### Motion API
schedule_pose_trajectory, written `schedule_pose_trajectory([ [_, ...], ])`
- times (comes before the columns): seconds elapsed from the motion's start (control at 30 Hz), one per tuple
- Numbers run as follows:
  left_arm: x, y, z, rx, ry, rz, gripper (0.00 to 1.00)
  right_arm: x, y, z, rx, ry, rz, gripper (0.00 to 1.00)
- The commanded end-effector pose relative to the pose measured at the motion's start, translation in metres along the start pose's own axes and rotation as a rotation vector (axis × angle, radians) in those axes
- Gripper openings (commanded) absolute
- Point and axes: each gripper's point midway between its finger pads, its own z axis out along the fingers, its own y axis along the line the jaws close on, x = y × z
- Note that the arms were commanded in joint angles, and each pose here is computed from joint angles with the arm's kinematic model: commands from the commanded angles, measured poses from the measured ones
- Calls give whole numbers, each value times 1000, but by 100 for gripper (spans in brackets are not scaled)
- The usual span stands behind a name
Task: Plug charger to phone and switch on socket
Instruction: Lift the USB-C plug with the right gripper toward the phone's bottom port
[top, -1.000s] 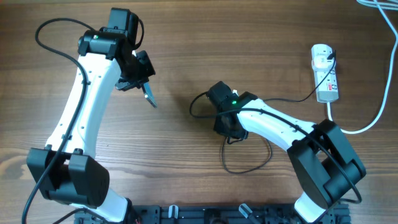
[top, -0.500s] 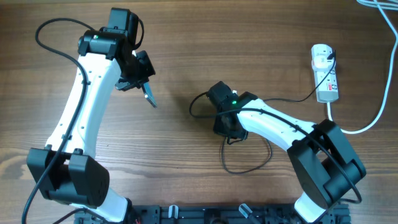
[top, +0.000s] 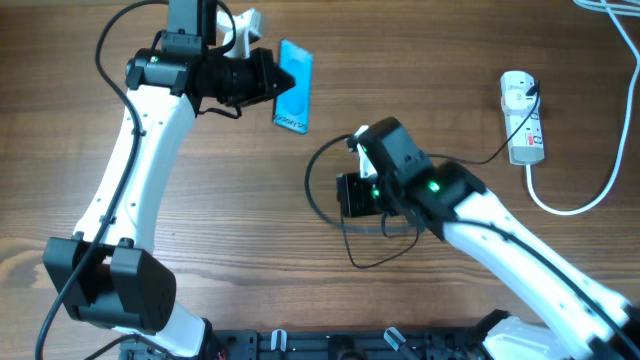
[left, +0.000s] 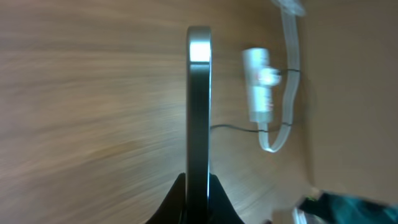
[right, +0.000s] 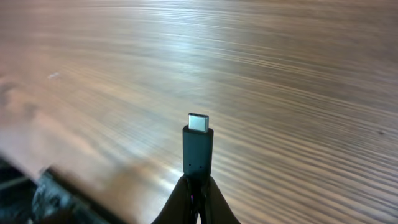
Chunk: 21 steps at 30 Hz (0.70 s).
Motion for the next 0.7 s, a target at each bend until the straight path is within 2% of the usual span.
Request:
schedule_pose_trajectory([
  [0.0,8,-51,-8,293,64,81,4,5,40,-23,-120,-33,-132,4],
  [0.1,19,-53,-5,296,97,104,4,-4,52,-33,-159,-93,-156,4],
  [0.3,40,-72,11,299,155,165,4,-24,61,-38,-192,-171,-48,5],
  [0.53,31,-66,15,250,117,177,4,-36,68,-47,-224,-227,16,4],
  [0.67,16,-61,18,202,63,128,4,-44,69,-50,-229,-264,58,4],
])
